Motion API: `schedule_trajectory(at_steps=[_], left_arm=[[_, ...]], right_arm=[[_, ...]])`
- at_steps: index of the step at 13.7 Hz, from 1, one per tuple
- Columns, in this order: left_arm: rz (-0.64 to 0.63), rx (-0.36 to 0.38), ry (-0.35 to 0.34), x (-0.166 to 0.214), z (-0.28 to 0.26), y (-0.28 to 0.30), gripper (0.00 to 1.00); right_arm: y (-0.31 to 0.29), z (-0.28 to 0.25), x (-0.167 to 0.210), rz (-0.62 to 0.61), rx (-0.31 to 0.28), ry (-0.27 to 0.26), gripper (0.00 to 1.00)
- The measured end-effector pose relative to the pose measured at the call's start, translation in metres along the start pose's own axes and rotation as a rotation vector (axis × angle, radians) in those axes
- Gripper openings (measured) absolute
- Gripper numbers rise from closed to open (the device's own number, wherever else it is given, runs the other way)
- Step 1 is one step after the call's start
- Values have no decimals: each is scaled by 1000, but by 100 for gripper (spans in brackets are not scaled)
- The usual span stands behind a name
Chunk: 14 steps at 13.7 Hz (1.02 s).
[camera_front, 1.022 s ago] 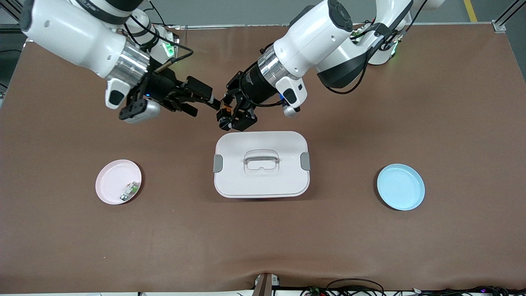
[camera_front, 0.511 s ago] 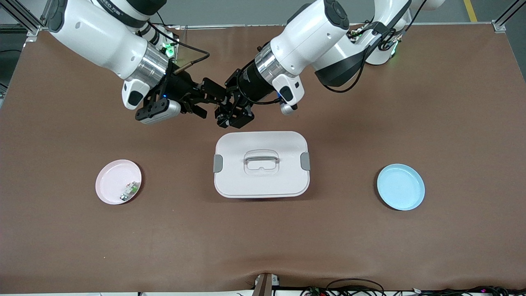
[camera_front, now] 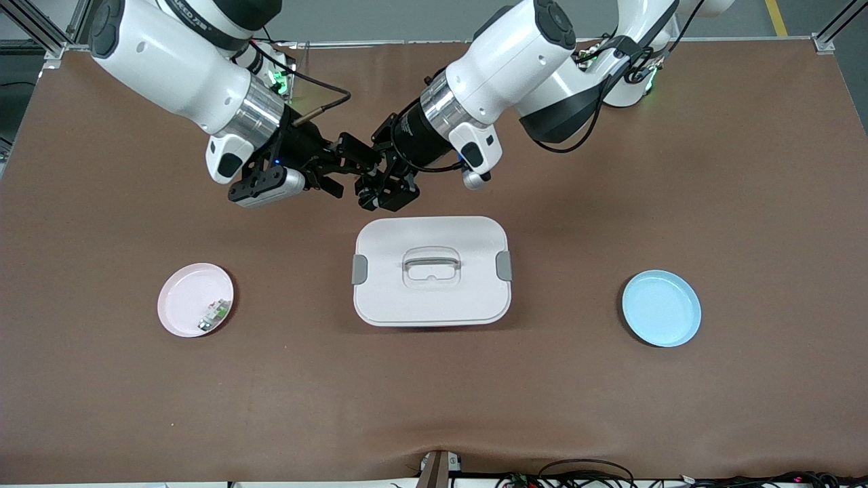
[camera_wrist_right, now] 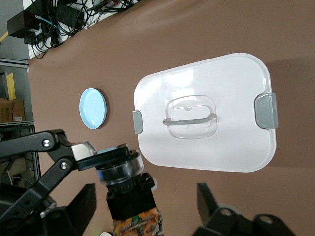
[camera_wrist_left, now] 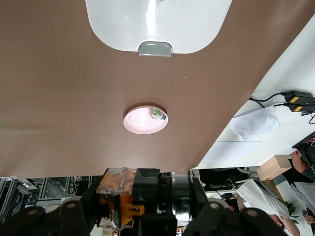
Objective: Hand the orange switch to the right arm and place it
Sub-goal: 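Close the right gripper on the switch and open the left gripper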
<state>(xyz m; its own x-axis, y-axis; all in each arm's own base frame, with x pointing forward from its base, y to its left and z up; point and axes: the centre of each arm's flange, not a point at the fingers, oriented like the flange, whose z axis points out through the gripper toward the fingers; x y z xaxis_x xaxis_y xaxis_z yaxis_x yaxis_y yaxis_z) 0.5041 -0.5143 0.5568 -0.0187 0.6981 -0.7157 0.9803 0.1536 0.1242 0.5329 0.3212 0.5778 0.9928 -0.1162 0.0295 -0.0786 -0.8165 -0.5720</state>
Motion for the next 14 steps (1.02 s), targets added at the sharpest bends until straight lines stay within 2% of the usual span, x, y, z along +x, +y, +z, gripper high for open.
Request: schedule_trajectory(at_steps=[2, 4, 14], left_arm=[[0, 3, 2, 0, 1, 0, 72], [0, 10, 8, 2, 3, -2, 72], [0, 14, 12, 2, 3, -2, 72]], right_arm=[[-3, 0, -2, -5, 2, 0, 61], [-7, 0, -3, -16, 4, 3, 44], [-8, 1, -5, -33, -5, 5, 43]])
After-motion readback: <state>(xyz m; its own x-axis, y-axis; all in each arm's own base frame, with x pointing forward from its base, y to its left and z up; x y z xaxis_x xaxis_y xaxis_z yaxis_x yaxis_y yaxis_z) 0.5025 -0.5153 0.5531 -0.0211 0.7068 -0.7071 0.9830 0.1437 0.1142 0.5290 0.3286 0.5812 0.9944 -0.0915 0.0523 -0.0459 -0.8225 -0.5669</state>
